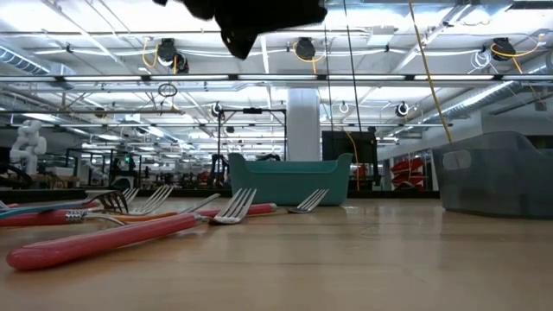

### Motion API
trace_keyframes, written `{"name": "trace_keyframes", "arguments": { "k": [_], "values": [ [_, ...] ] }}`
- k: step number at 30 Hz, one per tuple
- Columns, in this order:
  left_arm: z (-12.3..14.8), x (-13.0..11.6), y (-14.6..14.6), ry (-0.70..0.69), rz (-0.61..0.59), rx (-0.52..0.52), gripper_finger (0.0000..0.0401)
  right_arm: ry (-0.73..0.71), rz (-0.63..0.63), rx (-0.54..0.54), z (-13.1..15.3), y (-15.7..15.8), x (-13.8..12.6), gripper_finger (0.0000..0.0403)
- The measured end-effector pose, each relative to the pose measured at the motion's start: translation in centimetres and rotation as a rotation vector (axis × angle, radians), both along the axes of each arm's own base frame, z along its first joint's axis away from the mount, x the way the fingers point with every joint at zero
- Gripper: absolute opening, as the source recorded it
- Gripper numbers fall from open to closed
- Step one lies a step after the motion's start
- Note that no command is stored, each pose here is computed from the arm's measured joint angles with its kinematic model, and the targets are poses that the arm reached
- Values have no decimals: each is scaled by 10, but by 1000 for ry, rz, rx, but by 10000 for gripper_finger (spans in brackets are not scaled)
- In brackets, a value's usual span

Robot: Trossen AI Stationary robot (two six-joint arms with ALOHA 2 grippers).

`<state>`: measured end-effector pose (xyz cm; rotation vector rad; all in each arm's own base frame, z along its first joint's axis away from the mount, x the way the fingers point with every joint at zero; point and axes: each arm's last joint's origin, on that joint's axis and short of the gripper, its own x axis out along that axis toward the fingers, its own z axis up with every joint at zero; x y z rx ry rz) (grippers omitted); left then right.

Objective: Sort silverware by color (type)
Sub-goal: Put the blue fork into the white bin

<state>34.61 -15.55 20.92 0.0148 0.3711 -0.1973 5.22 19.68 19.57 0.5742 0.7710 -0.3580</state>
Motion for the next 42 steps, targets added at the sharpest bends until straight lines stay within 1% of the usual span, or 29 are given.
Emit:
{"name": "trace_keyframes", "arguments": {
  "k": [4, 12, 15, 18, 20, 23, 31, 42],
  "values": [
    [-1, 5, 3, -20, 13, -11, 113, 41, -13, 9, -1, -1, -1, 11],
    [-1, 5, 3, -27, 7, -16, 113, 41, -12, 41, -2, 2, -1, 11],
    [-1, 5, 3, -30, 8, -19, 113, 65, -14, 47, -2, 2, -1, 11],
    [-1, 5, 3, -27, 8, -18, 113, 26, -35, 49, -1, 1, 0, 11],
    [0, 5, 3, -31, 8, -21, 113, -6, -26, 37, -1, 1, 1, 11],
    [0, 5, 3, -31, 7, -21, 113, -12, -20, 39, 1, 0, 1, 11],
    [0, 5, 3, -33, 7, -22, 113, 110, -39, 75, 1, -1, 0, 11],
    [0, 5, 3, -32, 8, -25, 113, 111, -41, 70, 0, -1, 1, 11]
  ]
}}
